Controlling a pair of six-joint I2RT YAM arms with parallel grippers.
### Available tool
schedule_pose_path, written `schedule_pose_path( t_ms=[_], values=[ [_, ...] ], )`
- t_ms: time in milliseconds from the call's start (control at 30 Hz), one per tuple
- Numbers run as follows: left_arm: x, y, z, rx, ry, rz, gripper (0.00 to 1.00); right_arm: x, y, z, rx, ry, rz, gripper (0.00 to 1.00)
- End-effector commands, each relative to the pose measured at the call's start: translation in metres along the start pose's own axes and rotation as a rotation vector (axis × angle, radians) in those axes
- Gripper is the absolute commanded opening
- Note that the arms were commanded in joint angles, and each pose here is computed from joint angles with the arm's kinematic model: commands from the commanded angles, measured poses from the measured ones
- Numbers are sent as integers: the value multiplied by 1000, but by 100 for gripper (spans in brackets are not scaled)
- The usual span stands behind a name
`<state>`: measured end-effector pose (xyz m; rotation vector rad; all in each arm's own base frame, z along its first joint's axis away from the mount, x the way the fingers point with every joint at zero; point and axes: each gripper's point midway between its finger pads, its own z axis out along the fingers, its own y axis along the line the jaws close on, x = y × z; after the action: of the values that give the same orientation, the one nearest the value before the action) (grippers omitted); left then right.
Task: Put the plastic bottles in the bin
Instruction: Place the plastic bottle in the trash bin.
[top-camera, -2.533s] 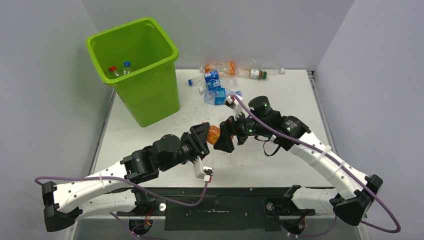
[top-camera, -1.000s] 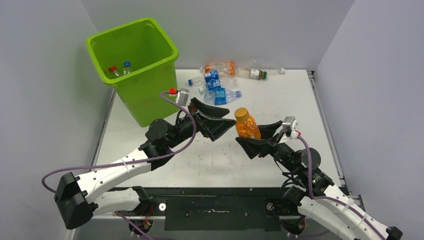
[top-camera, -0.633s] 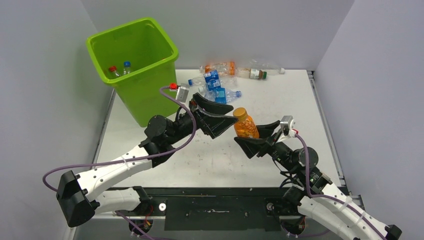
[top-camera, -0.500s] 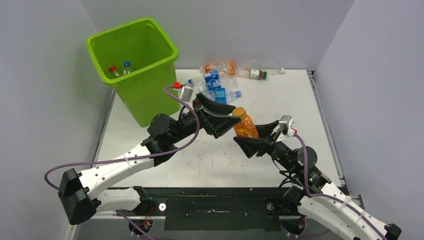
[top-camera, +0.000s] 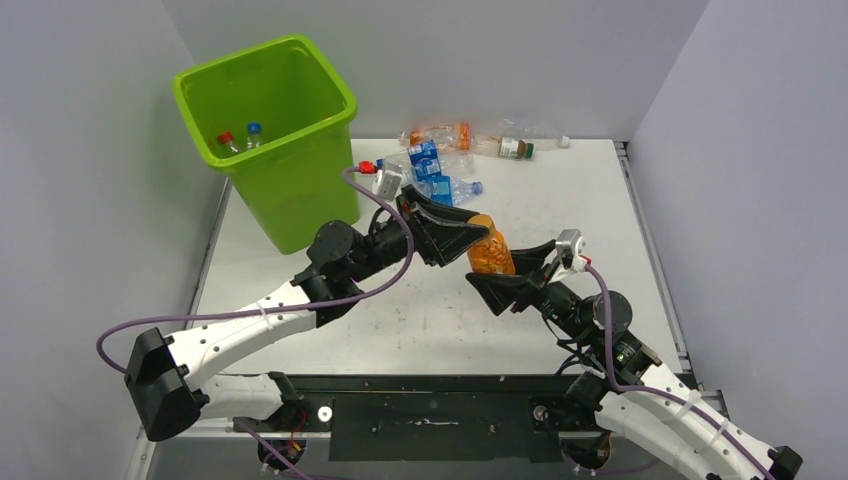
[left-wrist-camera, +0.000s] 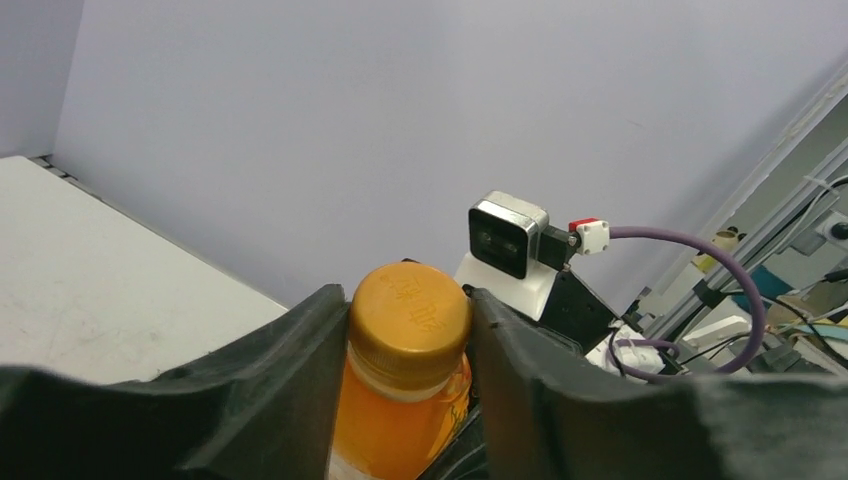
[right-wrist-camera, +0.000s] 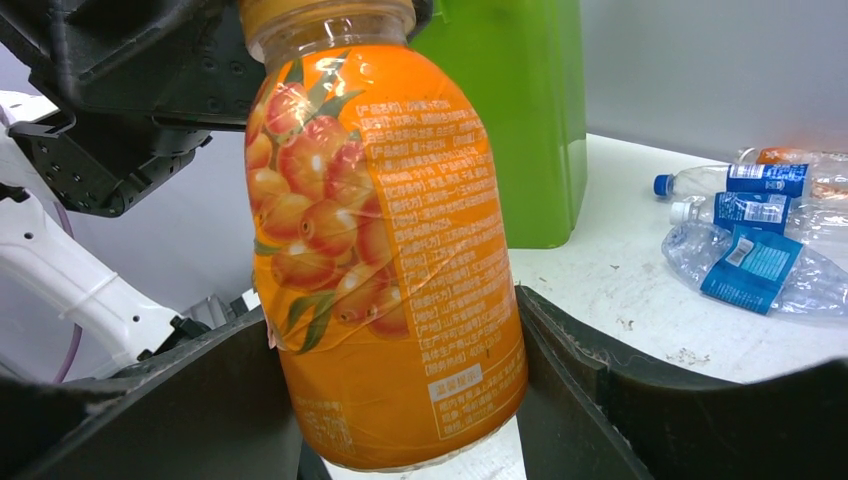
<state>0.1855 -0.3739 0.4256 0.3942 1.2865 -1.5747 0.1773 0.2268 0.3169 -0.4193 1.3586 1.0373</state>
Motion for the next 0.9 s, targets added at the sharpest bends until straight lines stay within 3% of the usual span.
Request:
schedule_pose_path(
  t_ms=[0, 67, 133, 200, 267, 400, 467, 533, 567, 733, 867],
  values=[
    [4, -24, 7, 83, 57, -13, 61, -15, 6, -1, -18, -46, -9, 30],
    [7, -21, 8, 65, 66, -11, 75, -16, 7, -1, -18, -50, -11, 31],
    [9, -20, 8, 56, 70, -4, 76, -17, 7, -1, -21, -50, -9, 31],
    [9, -21, 9, 57, 71, 1, 71, -17, 8, -1, -26, -48, -8, 31],
    [10, -22, 9, 61, 71, 5, 57, -17, 9, -1, -28, -47, -6, 31],
    [4, -25, 8, 64, 37, 26, 19, -16, 8, -1, -25, -41, -4, 32],
    [0, -26, 6, 62, 19, 43, 0, -13, 6, -1, -8, -23, 9, 45],
    [-9, -24, 2, 35, -3, 72, 0, -9, 4, 0, 9, 13, 25, 80],
    [-18, -22, -1, 12, -21, 104, 0, -11, 5, 1, 17, 30, 36, 92],
    [-98, -7, -32, -213, -147, 373, 0, -32, 10, -2, 40, 55, 37, 90],
    [-186, 10, -77, -536, -292, 659, 0, -45, 5, -15, 101, 38, 31, 89]
  ],
)
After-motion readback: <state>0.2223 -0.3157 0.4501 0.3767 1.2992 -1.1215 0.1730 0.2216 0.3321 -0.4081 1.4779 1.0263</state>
